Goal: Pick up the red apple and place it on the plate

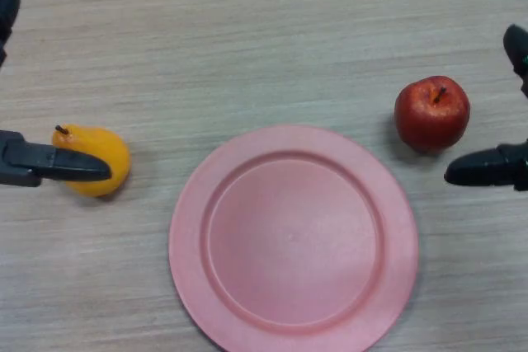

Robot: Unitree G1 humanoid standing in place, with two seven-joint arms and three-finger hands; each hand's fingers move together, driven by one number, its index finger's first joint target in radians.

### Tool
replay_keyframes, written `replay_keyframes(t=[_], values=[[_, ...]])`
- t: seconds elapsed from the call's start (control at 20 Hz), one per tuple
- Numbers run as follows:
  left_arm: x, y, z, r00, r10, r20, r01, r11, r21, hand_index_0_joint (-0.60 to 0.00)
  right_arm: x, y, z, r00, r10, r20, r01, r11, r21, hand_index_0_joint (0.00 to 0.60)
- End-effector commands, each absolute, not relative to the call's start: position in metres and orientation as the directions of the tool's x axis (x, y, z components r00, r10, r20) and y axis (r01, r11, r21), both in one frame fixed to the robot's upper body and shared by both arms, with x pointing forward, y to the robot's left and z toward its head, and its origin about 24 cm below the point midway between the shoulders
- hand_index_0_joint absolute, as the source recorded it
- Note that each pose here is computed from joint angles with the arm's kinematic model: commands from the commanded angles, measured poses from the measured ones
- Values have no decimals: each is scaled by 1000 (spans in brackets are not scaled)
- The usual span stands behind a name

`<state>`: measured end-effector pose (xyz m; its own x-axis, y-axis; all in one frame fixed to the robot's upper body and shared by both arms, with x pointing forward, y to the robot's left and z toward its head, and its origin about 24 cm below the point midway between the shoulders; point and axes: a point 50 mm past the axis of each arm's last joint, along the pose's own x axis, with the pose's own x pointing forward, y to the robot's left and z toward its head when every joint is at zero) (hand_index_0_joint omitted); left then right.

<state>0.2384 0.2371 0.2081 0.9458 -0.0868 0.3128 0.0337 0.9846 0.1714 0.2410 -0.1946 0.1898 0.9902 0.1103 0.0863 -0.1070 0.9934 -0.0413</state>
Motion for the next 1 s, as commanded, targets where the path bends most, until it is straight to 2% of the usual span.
replay_keyframes(t=[0.05, 0.2, 0.4, 0.45, 0.6, 0.7, 0.8, 0.85, 1.0], values=[[226, 242, 240, 865, -98, 492, -40, 964, 261, 0, 228, -199, 222, 945, 136, 299, -108, 988, -109, 0], [226, 240, 236, 861, -106, 497, -49, 956, 290, 0, 228, -200, 218, 947, 133, 292, -104, 988, -112, 0], [229, 238, 231, 867, -88, 490, -38, 969, 242, 0, 240, -206, 213, 959, 105, 264, -74, 989, -126, 0], [229, 237, 229, 875, -99, 473, -23, 969, 246, 0, 249, -207, 210, 960, 95, 265, -60, 988, -139, 0], [231, 237, 226, 875, -103, 473, -18, 970, 244, 0, 268, -207, 203, 956, 102, 275, -51, 981, -189, 0], [232, 235, 223, 883, -99, 458, -4, 976, 219, 0, 283, -204, 193, 947, 106, 302, -37, 973, -226, 0], [230, 234, 224, 879, -113, 462, 5, 973, 230, 0, 299, -203, 184, 934, 101, 342, 0, 959, -284, 0], [227, 236, 226, 866, -111, 487, -11, 971, 240, 0, 311, -203, 177, 929, 80, 362, 40, 948, -314, 0], [227, 242, 224, 867, -96, 489, -27, 971, 239, 0, 333, -203, 167, 928, 35, 370, 105, 931, -351, 0]])
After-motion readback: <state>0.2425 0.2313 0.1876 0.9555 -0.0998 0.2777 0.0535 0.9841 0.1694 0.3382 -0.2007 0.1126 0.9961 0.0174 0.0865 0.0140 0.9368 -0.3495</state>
